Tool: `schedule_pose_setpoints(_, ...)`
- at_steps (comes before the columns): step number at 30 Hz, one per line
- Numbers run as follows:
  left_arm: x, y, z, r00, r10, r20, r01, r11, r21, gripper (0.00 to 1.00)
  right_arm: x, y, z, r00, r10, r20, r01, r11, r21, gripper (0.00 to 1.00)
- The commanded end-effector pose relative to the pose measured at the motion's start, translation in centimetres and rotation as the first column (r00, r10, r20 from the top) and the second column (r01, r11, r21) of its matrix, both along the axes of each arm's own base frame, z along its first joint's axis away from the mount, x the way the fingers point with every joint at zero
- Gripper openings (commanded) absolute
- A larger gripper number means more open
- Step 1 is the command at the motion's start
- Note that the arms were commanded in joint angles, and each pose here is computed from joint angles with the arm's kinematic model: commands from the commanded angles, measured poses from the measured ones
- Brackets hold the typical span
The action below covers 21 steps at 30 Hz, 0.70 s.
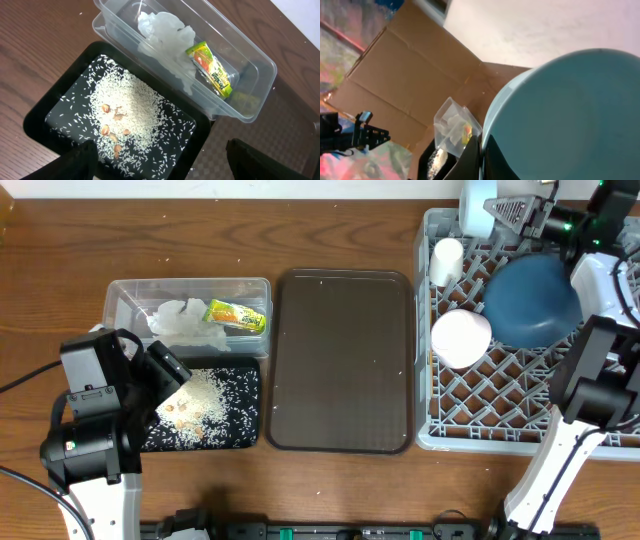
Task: Sort waste into correct bins and load items into the dishwasher rack
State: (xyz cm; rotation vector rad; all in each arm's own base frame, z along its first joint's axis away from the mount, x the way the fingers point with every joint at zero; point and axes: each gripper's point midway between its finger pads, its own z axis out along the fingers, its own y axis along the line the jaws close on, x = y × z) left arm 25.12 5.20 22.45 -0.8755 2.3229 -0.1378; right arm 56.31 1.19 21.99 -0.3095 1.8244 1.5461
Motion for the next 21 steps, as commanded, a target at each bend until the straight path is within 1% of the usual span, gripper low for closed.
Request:
schedule_pose_setpoints(1, 0.0, 0.3, 0.3, 1.000, 0.008, 0.004, -0.008, 1.000, 0.014, 0.85, 0.4, -0.4, -1.6, 0.998, -0.005, -0.059, 0.006, 1.000, 0.021, 0.01)
schedule_pose_setpoints(8, 0.0, 0.3, 0.3, 1.000, 0.008, 0.004, -0.008, 1.000, 0.014, 0.85, 0.4, -0.6, -1.9, 0.996, -0.007, -0.086, 0.009, 1.000, 0.029, 0.01)
schedule_pose_setpoints(15, 0.0, 0.3, 0.3, 1.000, 0.008, 0.004, -0.008, 1.000, 0.014, 0.85, 1.0, -0.3, -2.4, 0.996, -0.042, -0.082, 0.043, 0.999, 0.008, 0.01)
schedule_pose_setpoints(21, 0.0, 0.3, 0.3, 1.000, 0.008, 0.004, -0.008, 1.000, 0.014, 0.85, 1.2, 0.7, -2.5, 0.996, -0.036, -0.079, 0.036, 0.999, 0.001, 0.01)
